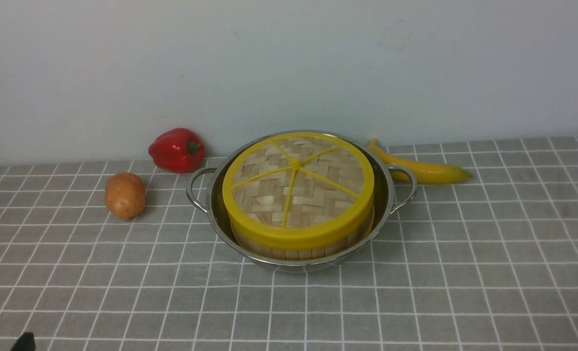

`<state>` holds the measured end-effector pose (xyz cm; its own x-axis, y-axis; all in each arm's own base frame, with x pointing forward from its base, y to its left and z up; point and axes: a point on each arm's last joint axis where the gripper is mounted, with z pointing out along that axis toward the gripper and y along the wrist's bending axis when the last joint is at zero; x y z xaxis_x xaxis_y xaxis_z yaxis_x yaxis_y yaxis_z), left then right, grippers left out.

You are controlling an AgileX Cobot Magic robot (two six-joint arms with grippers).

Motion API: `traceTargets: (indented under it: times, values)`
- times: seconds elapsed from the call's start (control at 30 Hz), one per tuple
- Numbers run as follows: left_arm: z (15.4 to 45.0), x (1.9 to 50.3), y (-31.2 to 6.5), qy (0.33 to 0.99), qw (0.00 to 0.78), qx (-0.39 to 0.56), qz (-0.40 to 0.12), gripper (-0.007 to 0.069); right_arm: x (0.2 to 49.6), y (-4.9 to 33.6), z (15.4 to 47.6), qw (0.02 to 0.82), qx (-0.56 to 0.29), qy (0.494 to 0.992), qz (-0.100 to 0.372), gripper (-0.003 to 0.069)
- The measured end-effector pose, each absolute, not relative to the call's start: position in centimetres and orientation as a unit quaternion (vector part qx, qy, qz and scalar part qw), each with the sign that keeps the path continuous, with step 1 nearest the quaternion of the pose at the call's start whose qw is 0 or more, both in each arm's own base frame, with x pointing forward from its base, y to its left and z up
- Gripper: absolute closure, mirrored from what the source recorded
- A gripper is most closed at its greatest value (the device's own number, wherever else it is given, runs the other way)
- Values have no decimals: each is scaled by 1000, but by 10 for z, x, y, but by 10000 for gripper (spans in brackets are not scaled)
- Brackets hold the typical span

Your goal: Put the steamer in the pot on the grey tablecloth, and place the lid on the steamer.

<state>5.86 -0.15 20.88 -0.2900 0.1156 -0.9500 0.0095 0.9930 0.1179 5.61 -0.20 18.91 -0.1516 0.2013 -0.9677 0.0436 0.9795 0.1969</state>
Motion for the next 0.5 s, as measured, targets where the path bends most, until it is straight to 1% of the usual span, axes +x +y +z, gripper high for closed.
traceTargets:
  times: [0.2,0.3,0.5]
  values:
    - [182,54,0,804,588,54,69,228,56,-2,189,646,81,756,61,419]
    - [176,53,0,806,585,57,74,228,56,-2,189,646,81,756,61,419]
    - [176,53,0,806,586,50,70,228,56,-2,189,646,81,756,61,419]
